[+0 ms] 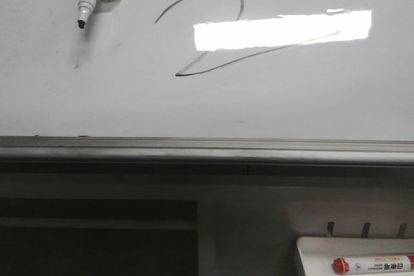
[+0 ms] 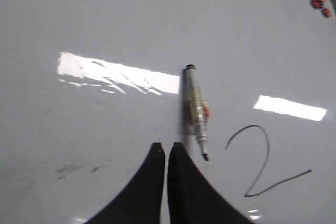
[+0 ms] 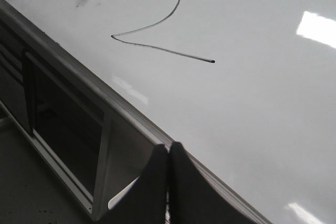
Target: Write number 2 on whiteboard
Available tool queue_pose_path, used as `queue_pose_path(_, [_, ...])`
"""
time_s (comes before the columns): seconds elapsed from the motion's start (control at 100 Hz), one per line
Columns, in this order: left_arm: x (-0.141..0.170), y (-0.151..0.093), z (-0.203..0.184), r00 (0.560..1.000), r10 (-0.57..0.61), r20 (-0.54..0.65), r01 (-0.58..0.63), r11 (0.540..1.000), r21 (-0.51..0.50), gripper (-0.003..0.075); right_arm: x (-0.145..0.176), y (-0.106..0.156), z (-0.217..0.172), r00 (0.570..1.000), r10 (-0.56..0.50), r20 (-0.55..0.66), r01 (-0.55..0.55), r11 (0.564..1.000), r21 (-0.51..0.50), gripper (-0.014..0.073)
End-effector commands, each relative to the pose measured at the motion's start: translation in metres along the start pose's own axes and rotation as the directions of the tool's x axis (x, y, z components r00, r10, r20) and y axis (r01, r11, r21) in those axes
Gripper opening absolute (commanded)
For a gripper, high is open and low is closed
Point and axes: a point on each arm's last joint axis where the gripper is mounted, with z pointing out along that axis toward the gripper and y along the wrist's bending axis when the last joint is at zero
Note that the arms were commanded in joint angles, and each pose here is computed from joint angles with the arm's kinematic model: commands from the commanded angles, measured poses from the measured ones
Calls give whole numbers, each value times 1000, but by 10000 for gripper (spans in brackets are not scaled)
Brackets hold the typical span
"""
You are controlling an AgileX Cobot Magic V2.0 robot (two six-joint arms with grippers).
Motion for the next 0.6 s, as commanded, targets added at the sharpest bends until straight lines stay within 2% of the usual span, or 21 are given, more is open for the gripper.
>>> queue_pose_path(0.0, [-3,4,1,998,53,23,-52,997,-56,-20,-13,-4,-1,997,-11,80,9,1000,28,-71])
queue_pose_path(0.11, [-3,7,0,990,138,8,-136,986,-97,-20,-13,-4,-1,997,-11,80,9,1000,28,-71])
queue_pose_path(0.23, [-4,9,0,990,135,-34,-139,979,-149,-20,-13,-4,-1,997,-11,80,9,1000,28,-71])
queue_pose_path(0.32, [-6,7,-1,986,144,-85,-155,977,-147,-20,-13,-4,-1,997,-11,80,9,1000,28,-71])
queue_pose_path(0.35, [-6,5,-1,987,125,-103,-138,981,-134,-20,-13,-4,-1,997,-11,80,9,1000,28,-71])
queue_pose_path(0.37, [-9,2,-1,980,172,-98,-183,976,-115,-20,-13,-4,-1,997,-11,80,9,1000,28,-71])
queue_pose_path(0.47, [-11,-10,-1,972,227,-61,-227,974,5,-20,-13,-4,-1,997,-11,80,9,1000,28,-71])
queue_pose_path(0.59, [-12,-20,-1,971,237,-25,-235,969,72,-20,-13,-4,-1,997,-11,80,9,1000,28,-71])
